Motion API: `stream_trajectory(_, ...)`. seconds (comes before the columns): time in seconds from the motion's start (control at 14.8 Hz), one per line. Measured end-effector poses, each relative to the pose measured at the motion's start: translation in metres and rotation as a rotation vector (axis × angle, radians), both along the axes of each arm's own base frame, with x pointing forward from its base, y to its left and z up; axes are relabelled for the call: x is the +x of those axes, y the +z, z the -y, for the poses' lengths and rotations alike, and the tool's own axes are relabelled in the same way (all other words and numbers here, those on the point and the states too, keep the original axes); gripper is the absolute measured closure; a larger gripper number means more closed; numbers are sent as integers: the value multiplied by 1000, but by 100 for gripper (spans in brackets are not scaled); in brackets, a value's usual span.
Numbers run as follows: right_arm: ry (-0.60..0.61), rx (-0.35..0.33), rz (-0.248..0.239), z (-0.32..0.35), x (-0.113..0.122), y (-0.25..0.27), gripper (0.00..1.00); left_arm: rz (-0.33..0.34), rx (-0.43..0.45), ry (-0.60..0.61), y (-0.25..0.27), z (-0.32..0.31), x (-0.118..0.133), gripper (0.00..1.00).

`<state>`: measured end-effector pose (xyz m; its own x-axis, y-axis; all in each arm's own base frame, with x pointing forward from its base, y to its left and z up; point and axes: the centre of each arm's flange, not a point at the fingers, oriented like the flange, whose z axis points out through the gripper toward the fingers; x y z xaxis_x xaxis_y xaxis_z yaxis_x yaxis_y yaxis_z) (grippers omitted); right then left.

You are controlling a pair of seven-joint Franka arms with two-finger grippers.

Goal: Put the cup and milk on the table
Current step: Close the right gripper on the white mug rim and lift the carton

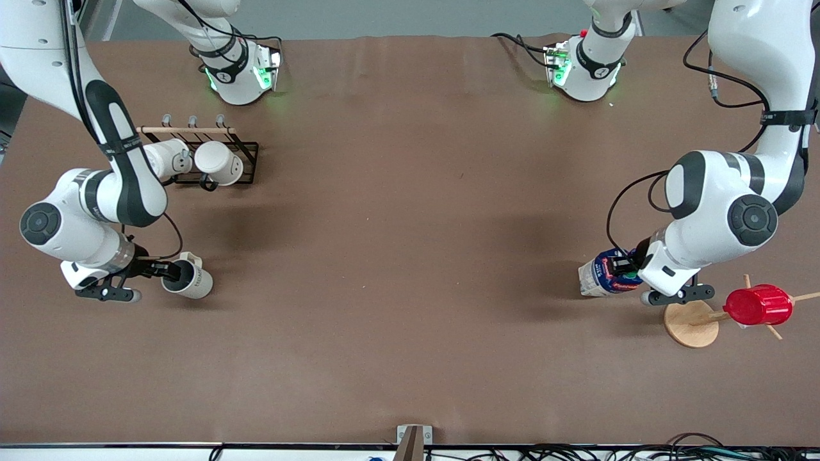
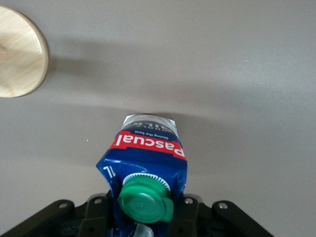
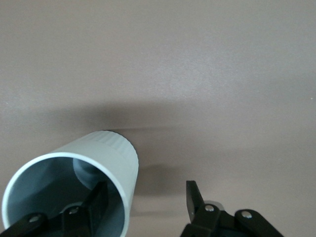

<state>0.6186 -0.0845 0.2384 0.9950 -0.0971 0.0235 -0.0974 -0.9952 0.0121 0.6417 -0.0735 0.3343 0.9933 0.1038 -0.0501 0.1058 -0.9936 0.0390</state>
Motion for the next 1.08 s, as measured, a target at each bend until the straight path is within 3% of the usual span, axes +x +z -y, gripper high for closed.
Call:
stream_trajectory(0.4, 6, -2, 11, -4, 2, -3, 62, 0, -11, -25, 13, 17, 3, 61)
stream_trajectory(0.47, 6, -2, 11, -4, 2, -3, 62, -4, -14, -32, 19, 22, 4, 61)
stream_trajectory(0.61, 5, -1, 10, -4, 2, -4, 82, -3, -19, -44, 29, 30, 6, 61)
stream_trajectory(0.94, 5, -1, 10, -4, 2, -4, 88, 7, -28, -54, 39, 42, 7, 61)
stream_trajectory(1.08, 4, 0, 12, -4, 2, -3, 96, 9, -31, -61, 42, 47, 7, 61)
